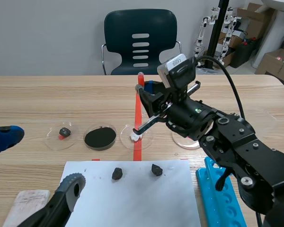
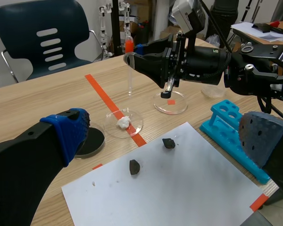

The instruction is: Squeeze the dropper onto the mineral

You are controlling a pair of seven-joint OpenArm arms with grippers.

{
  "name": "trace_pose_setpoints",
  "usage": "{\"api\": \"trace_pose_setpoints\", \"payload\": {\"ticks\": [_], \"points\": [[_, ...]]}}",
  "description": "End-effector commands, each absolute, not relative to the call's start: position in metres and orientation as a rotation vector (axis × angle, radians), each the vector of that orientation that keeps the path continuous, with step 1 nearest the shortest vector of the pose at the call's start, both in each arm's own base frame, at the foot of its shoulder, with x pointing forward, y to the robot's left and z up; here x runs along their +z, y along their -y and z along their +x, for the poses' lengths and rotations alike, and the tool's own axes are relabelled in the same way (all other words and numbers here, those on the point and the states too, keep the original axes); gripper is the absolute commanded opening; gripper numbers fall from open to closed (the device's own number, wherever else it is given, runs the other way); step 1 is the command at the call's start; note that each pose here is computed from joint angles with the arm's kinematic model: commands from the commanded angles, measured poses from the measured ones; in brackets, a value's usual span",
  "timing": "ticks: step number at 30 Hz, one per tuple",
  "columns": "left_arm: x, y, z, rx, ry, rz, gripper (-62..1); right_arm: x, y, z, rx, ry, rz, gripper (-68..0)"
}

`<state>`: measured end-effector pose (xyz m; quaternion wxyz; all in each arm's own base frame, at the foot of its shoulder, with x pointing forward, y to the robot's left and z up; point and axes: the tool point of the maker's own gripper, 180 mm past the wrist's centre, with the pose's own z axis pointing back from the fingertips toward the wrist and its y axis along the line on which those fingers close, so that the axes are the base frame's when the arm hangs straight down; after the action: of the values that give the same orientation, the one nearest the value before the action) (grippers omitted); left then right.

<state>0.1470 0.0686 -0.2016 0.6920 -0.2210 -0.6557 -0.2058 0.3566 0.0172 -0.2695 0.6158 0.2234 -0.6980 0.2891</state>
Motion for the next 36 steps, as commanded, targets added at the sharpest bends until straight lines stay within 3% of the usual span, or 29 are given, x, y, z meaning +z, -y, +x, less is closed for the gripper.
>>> {"api": "trace_pose_setpoints", "payload": {"ticks": [1, 36], "points": [[-0.197, -0.0679, 0.1472, -0.449, 1.483, -0.505, 1.4, -0.2585, -0.017, 0.3626, 0.66, 1.645, 0.519, -59.4], [-0.197, -0.0679, 0.1471, -0.448, 1.482, -0.505, 1.4, -0.258, -0.0198, 0.3655, 0.614, 1.687, 0.505, -59.4]]}}
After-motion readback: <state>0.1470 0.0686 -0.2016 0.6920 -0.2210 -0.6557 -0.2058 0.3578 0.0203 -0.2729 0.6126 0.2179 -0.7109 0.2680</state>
